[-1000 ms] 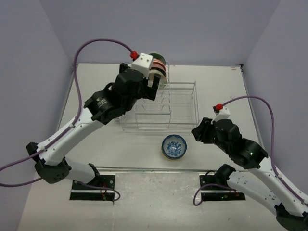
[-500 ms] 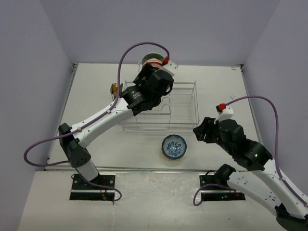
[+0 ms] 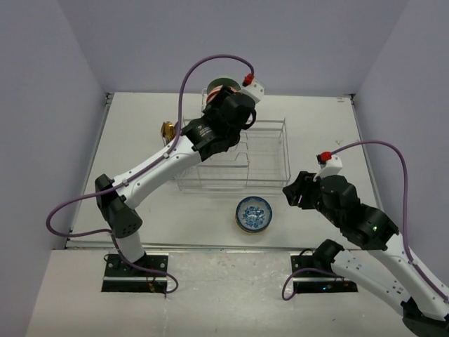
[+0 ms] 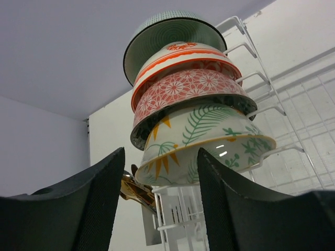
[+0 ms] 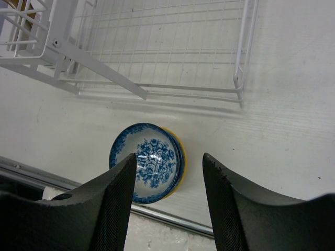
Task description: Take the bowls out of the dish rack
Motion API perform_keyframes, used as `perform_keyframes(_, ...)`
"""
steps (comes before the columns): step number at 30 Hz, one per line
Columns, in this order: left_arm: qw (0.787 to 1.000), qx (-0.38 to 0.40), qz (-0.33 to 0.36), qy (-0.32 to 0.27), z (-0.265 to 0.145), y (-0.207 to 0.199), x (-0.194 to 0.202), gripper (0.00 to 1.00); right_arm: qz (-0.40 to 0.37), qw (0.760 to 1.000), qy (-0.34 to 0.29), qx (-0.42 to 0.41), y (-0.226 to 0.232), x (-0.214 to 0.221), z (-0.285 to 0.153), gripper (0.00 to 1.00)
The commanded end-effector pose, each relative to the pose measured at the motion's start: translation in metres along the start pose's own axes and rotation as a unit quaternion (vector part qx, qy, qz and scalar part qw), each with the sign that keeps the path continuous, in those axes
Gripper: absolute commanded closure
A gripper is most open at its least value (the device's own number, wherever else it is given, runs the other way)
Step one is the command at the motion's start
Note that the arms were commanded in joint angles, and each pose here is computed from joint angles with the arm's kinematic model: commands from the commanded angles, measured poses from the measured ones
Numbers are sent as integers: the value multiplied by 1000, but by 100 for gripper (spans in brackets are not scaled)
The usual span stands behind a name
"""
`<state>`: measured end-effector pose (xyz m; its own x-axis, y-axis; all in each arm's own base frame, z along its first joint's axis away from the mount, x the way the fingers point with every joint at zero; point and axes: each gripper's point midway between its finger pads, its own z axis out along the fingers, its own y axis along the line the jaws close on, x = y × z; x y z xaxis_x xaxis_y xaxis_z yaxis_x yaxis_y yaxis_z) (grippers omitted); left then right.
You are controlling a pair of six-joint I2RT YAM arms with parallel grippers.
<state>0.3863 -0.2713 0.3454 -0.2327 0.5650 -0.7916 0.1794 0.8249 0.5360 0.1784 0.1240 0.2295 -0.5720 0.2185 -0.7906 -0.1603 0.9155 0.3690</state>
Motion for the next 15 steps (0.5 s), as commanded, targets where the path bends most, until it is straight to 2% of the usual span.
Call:
perform_keyframes(1, 1000, -4, -3, -7, 9, 11, -9, 41, 0, 1000, -16, -5, 4, -13, -6, 45)
perform_keyframes(4, 1000, -6, -4, -5, 17, 13, -7, 47, 0, 1000, -18, -6, 4, -13, -6, 45)
perform_keyframes(8, 1000, 7, -2, -4, 22, 8, -6, 60, 0, 1000, -19, -10, 5, -14, -7, 45)
perform_keyframes(12, 1000, 9, -3, -2, 23, 5, -4, 65, -1, 1000, -19, -10, 6, -15, -7, 46)
perform_keyframes(15, 1000, 0, 3, 0, 25, 7, -1, 72, 1, 1000, -21, -22, 9, -16, -10, 47)
